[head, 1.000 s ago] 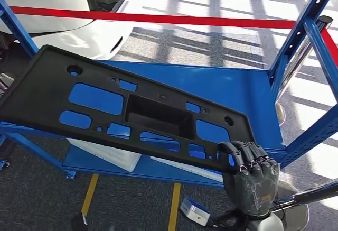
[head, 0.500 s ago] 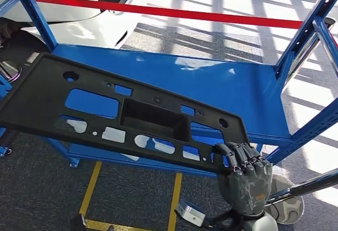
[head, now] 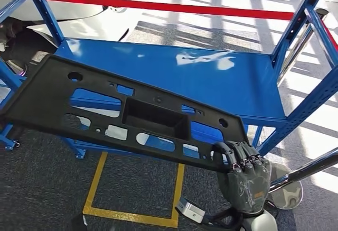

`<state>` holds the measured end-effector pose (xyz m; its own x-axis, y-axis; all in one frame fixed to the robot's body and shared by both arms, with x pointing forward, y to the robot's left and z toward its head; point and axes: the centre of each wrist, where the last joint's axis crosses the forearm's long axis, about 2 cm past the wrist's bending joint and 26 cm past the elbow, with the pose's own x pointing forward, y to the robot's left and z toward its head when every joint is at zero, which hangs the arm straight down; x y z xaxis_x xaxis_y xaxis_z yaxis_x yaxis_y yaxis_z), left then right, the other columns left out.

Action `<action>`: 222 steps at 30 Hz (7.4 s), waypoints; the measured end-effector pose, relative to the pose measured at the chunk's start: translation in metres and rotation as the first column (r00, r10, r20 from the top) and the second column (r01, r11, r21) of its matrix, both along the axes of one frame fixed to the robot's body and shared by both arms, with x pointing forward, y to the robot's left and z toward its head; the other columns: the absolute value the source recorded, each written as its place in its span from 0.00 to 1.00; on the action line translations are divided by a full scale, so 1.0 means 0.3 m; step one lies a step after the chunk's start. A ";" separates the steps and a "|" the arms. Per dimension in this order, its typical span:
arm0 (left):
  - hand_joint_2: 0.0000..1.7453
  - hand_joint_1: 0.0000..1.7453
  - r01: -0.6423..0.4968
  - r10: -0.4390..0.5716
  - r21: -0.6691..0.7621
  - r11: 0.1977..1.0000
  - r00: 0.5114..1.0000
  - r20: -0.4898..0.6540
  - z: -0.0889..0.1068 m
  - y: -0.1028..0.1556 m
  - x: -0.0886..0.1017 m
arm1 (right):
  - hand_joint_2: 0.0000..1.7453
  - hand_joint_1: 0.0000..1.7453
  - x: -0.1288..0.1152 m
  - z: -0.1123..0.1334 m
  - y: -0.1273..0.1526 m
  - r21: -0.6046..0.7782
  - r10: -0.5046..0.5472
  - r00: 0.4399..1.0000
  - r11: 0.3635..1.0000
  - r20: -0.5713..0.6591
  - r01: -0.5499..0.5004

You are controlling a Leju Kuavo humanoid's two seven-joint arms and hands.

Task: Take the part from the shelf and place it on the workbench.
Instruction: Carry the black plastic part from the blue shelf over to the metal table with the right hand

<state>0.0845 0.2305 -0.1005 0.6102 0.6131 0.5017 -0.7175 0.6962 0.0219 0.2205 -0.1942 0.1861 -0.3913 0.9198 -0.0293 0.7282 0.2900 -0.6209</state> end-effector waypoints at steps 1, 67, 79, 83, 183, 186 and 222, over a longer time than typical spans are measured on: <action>1.00 0.00 -0.001 0.001 0.001 1.000 1.000 0.000 0.000 0.001 0.001 | 1.00 1.00 0.000 -0.001 0.003 0.000 0.002 1.000 1.000 -0.001 -0.002; 1.00 0.00 -0.017 0.017 0.006 1.000 1.000 0.003 -0.002 0.006 -0.005 | 1.00 1.00 -0.019 -0.049 0.025 0.173 0.134 0.987 0.978 -0.087 -0.118; 1.00 0.00 -0.018 0.018 0.006 1.000 1.000 0.003 -0.002 0.004 -0.006 | 1.00 1.00 -0.023 -0.059 0.020 0.186 0.121 0.987 0.977 -0.102 -0.101; 1.00 0.00 -0.018 0.018 0.005 1.000 1.000 0.001 -0.002 0.004 -0.008 | 1.00 1.00 -0.024 -0.066 0.015 0.185 0.115 0.987 0.978 -0.110 -0.093; 1.00 0.00 -0.020 0.020 -0.001 1.000 1.000 -0.010 0.000 0.002 0.001 | 1.00 1.00 -0.056 -0.083 -0.032 0.191 0.040 0.990 0.981 -0.137 -0.013; 1.00 0.00 -0.020 0.020 0.000 1.000 1.000 -0.011 -0.001 0.003 -0.001 | 1.00 1.00 -0.054 -0.080 -0.031 0.195 0.038 0.990 0.981 -0.135 -0.011; 1.00 0.00 -0.021 0.021 0.001 1.000 1.000 -0.014 -0.001 0.004 -0.003 | 1.00 1.00 -0.069 -0.085 -0.039 0.191 0.025 0.990 0.982 -0.140 0.003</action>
